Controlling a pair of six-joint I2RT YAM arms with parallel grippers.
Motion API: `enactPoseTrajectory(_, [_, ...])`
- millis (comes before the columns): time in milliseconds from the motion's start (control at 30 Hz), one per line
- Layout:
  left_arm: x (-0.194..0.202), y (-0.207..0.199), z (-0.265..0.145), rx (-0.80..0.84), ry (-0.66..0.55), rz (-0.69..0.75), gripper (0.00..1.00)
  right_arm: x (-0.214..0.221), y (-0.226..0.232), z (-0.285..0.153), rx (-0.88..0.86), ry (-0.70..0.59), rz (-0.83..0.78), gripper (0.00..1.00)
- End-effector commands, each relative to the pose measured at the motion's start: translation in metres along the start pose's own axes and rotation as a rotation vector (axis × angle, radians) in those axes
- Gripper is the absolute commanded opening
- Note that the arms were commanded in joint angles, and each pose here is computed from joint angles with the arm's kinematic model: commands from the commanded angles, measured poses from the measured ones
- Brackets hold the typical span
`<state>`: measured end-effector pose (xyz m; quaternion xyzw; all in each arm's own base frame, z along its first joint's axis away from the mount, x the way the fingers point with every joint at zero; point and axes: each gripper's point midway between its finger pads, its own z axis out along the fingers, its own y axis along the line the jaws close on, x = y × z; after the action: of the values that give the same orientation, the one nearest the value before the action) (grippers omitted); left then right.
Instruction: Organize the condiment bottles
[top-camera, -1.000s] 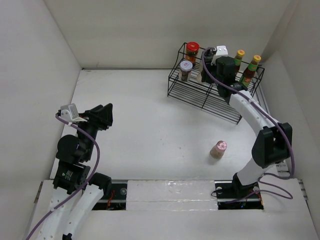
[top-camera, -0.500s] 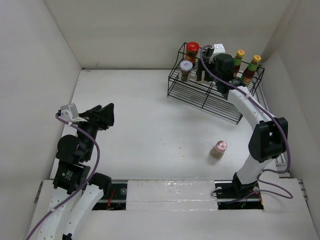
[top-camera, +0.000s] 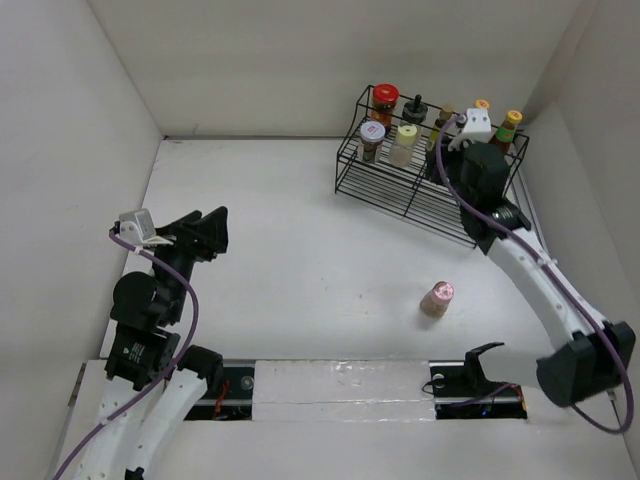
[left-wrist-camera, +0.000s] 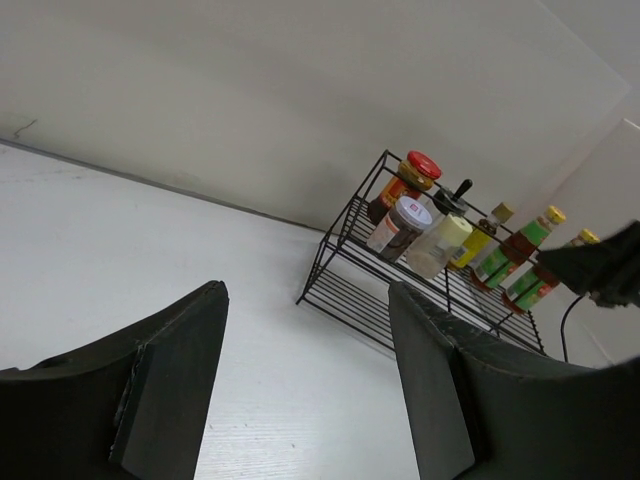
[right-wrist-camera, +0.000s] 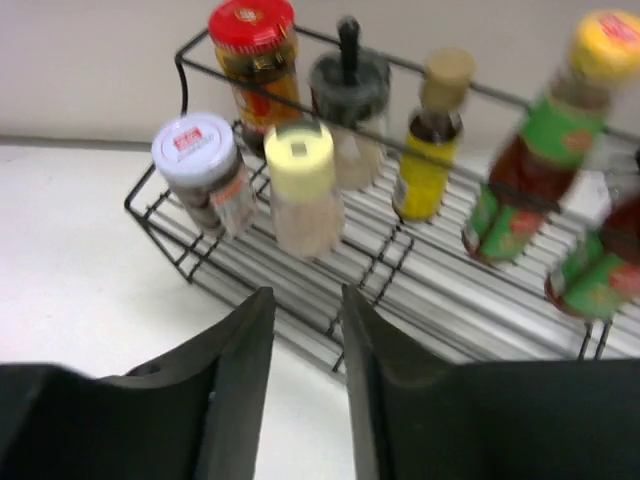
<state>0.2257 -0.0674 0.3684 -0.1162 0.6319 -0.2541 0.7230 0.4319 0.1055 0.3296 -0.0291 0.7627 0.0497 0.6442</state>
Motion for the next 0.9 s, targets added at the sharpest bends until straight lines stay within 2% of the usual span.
enactPoseTrajectory(0, [-0.012,-0.007,-0.002,0.027,-0.045,-0.004,0.61,0.027,-0.017,-0.038,0.077,-0.015,0.054,0.33])
enactPoseTrajectory(33, [-0.012,-0.007,-0.002,0.027,-0.045,-0.004,0.61,0.044,-0.020,-0.046,0.092,0.011,0.077,0.18])
enactPoseTrajectory(67, [-0.012,-0.008,-0.002,0.037,-0.040,-0.003,0.61,0.063,-0.024,-0.056,0.115,0.053,0.083,0.08])
enactPoseTrajectory(100, [-0.012,-0.008,-0.002,0.037,-0.040,-0.003,0.61,0.095,-0.033,-0.067,0.155,0.130,0.075,0.00])
enactPoseTrajectory(133, [-0.012,-0.008,-0.002,0.037,-0.040,-0.003,0.62,0.115,-0.042,-0.092,0.188,0.204,0.090,0.00])
enactPoseTrajectory(167, [-0.012,-0.008,-0.002,0.037,-0.040,-0.003,0.62,0.128,-0.045,-0.104,0.193,0.238,0.080,0.05])
enactPoseTrajectory(200, [-0.012,-0.008,-0.002,0.037,-0.040,-0.003,0.62,0.143,-0.045,-0.115,0.176,0.283,0.071,0.31])
enactPoseTrajectory(233, [-0.012,-0.008,-0.002,0.037,-0.040,-0.003,0.62,0.154,-0.045,-0.130,0.164,0.315,0.085,0.46])
enactPoseTrajectory(267, [-0.014,-0.010,-0.002,0.041,-0.048,-0.005,0.62,0.176,-0.043,-0.147,0.155,0.409,0.100,0.59])
enactPoseTrajectory(300, [-0.013,-0.011,-0.002,0.050,-0.043,-0.005,0.62,0.188,-0.034,-0.157,0.122,0.457,0.127,0.69])
enactPoseTrajectory(333, [-0.013,-0.011,-0.002,0.050,-0.043,-0.005,0.62,0.201,-0.022,-0.165,0.069,0.496,0.139,0.84])
enactPoseTrajectory(367, [-0.010,-0.011,0.000,0.046,-0.035,-0.003,0.62,0.206,-0.012,-0.171,0.037,0.516,0.177,0.87])
enactPoseTrajectory(433, [-0.010,-0.010,0.000,0.046,-0.035,-0.003,0.63,0.216,-0.006,-0.178,0.042,0.557,0.201,0.87])
enactPoseTrajectory(600, [-0.016,-0.012,-0.005,0.057,-0.055,-0.007,0.63,0.240,-0.014,-0.186,0.118,0.638,0.208,0.87])
enactPoseTrajectory(867, [-0.018,-0.013,-0.007,0.061,-0.063,-0.009,0.63,0.259,-0.012,-0.190,0.127,0.709,0.182,0.86])
